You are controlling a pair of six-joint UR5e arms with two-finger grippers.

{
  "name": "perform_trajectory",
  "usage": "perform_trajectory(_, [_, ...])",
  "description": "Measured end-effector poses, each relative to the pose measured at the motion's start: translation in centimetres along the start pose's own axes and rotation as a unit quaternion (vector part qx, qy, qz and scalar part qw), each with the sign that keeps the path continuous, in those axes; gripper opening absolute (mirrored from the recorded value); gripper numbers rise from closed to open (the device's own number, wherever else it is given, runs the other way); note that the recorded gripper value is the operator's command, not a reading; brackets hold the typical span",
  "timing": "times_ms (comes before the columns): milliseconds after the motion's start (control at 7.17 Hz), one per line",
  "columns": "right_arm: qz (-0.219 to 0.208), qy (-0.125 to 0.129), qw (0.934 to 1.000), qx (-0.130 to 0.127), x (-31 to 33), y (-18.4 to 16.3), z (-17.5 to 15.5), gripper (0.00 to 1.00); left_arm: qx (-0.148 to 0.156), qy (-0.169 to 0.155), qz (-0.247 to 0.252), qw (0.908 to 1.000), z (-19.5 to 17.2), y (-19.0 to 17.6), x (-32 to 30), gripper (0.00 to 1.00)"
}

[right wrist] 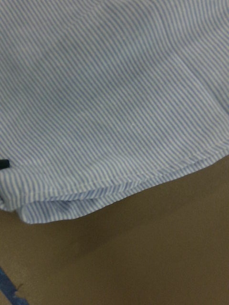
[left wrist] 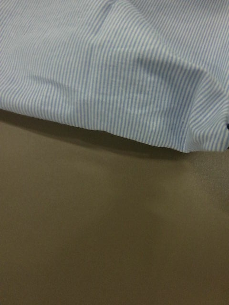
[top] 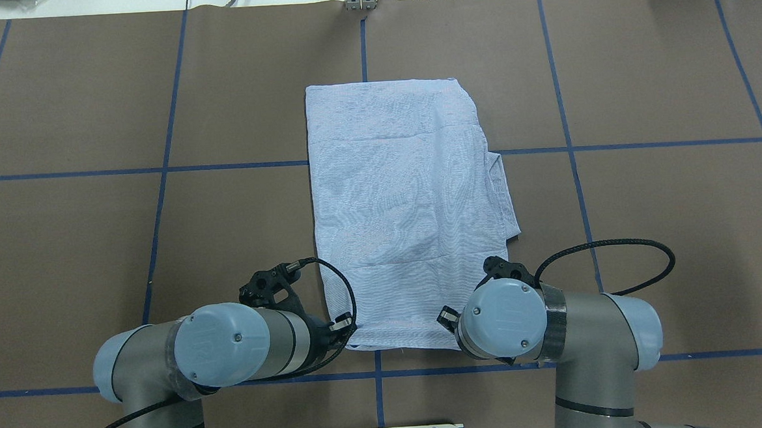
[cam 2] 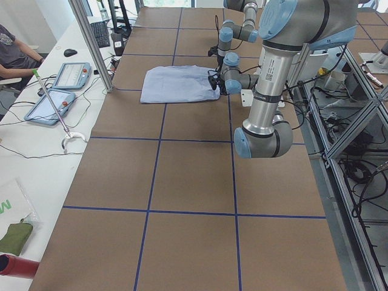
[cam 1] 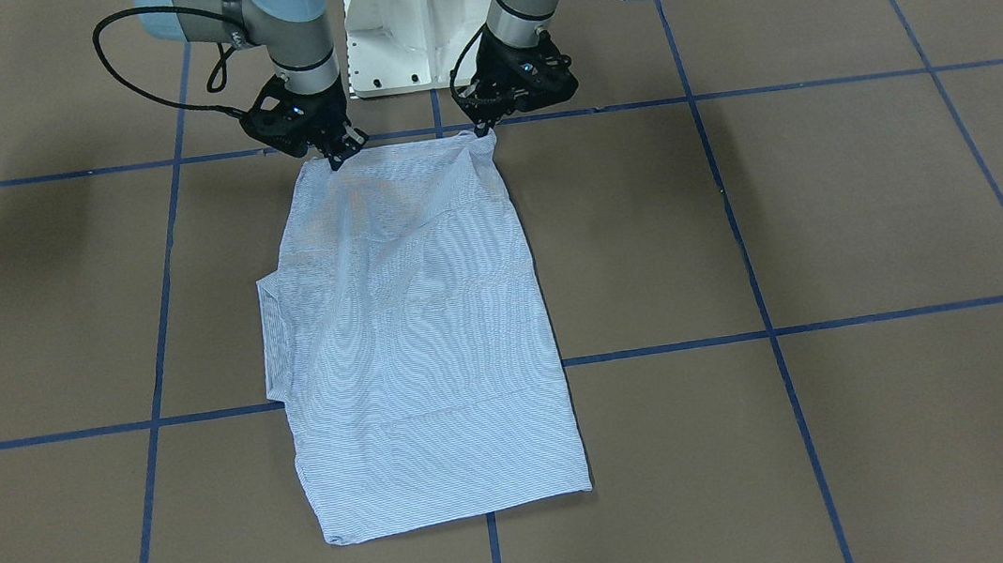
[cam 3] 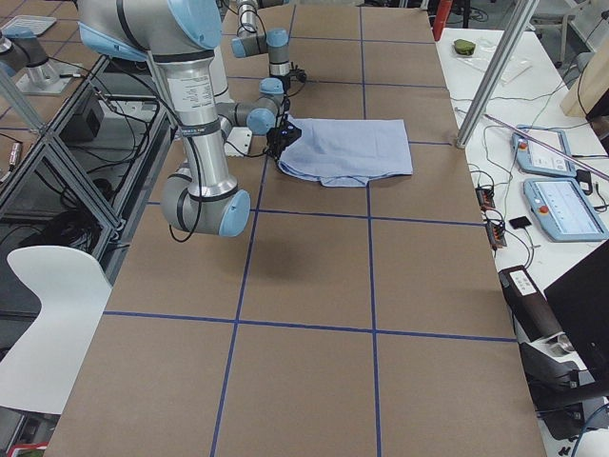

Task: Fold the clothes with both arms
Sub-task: 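Grasp the shirt's near corners with both grippers and lift them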

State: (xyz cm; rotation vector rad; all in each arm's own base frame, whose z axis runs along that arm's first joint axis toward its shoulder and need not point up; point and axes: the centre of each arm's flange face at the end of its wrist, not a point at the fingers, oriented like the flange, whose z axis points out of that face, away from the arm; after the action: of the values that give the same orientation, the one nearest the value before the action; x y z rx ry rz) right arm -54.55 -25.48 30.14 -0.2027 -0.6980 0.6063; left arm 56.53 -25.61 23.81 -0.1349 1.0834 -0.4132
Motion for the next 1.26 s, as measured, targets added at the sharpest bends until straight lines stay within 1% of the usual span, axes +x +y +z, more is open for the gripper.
perform_trajectory(279, [-0.001, -0.012, 0.9999, -0.008, 0.0, 0.2, -1.5, 0.00, -0.001, 0.005, 0.000, 1.0000, -0.5, 0.0, 0.2, 0.00])
perform_trajectory(419, [-0.003, -0.021, 0.9997, -0.016, 0.0, 0.4, -2.7, 0.00, -0.001, 0.008, 0.001, 1.0000, -1.2, 0.0, 0.2, 0.00])
perform_trajectory(558, [-0.005, -0.030, 0.9992, -0.027, 0.3, 0.5, -4.1, 0.00, -0.004, 0.008, 0.002, 1.0000, -2.7, 0.4, 0.1, 0.00])
perform_trajectory(837, [-0.009, -0.044, 0.9974, -0.056, 1.7, 0.2, -7.3, 0.00, -0.018, -0.009, 0.011, 0.9997, -6.8, 3.0, -0.7, 0.00])
perform_trajectory(977, [-0.010, -0.048, 0.9960, -0.074, 2.5, 0.0, -8.8, 0.00, -0.026, -0.018, 0.017, 0.9994, -8.3, 4.3, -1.1, 0.00])
perform_trajectory(1116, [-0.010, -0.049, 0.9934, -0.104, 3.1, -0.3, -10.5, 0.00, -0.032, -0.024, 0.021, 0.9990, -9.2, 5.2, -1.4, 0.00])
perform_trajectory(1256, [-0.009, -0.048, 0.9887, -0.142, 3.4, -0.6, -12.4, 0.00, -0.040, -0.023, 0.024, 0.9987, -9.9, 6.0, -1.4, 0.00])
